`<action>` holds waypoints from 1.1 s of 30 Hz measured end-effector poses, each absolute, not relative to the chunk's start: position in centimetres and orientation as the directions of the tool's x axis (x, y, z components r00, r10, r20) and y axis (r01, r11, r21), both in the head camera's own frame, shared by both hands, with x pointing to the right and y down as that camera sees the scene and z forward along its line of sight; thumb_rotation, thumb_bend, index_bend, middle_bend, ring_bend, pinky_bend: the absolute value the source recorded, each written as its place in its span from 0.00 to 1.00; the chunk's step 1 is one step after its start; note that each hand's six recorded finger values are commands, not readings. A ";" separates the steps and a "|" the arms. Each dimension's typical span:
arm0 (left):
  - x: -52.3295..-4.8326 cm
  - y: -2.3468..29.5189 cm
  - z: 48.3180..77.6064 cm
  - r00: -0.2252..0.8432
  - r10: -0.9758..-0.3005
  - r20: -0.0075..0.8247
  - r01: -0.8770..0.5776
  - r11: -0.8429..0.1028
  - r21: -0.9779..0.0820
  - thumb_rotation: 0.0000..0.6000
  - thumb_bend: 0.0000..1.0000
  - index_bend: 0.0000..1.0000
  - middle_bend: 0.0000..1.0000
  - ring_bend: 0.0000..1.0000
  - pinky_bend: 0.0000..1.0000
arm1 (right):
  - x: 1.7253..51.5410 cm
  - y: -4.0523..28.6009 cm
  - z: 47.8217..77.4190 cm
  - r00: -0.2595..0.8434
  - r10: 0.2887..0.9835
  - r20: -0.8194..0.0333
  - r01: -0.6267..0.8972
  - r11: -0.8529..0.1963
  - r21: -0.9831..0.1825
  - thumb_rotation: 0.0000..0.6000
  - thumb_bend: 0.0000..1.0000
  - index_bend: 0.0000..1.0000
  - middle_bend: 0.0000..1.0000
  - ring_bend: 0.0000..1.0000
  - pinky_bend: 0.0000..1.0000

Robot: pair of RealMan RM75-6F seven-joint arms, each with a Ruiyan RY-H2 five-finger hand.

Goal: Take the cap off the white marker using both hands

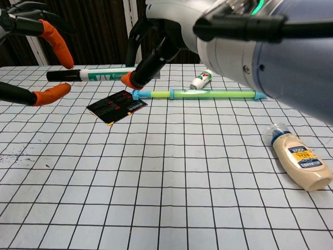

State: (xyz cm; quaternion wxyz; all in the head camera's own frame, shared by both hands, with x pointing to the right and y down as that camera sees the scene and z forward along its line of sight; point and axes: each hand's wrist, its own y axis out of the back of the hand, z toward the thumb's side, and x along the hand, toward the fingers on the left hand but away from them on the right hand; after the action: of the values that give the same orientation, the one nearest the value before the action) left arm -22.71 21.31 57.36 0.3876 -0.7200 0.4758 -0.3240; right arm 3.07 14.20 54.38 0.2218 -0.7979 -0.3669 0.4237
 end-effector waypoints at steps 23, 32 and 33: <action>-22.6 21.3 57.4 0.339 -0.937 0.085 -0.447 -0.240 -0.862 1.00 0.42 0.52 0.21 0.00 0.02 | 3.2 14.2 54.9 0.370 0.767 -0.525 0.393 -0.641 -0.659 1.00 0.46 0.73 0.07 0.12 0.10; -22.4 21.3 57.7 0.343 -0.935 0.090 -0.445 -0.246 -0.861 1.00 0.42 0.53 0.21 0.00 0.02 | 3.1 14.3 54.9 0.378 0.764 -0.524 0.394 -0.644 -0.656 1.00 0.46 0.73 0.07 0.12 0.10; -22.3 21.3 57.7 0.343 -0.935 0.090 -0.446 -0.246 -0.860 1.00 0.42 0.53 0.21 0.00 0.02 | 3.1 14.3 54.9 0.378 0.764 -0.524 0.394 -0.644 -0.655 1.00 0.46 0.73 0.07 0.12 0.10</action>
State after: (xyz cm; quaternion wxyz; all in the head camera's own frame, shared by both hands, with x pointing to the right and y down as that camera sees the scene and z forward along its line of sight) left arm -22.33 21.32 57.71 0.3857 -0.7230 0.4775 -0.3170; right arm 3.14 14.31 54.85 0.2173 -0.8011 -0.3613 0.4247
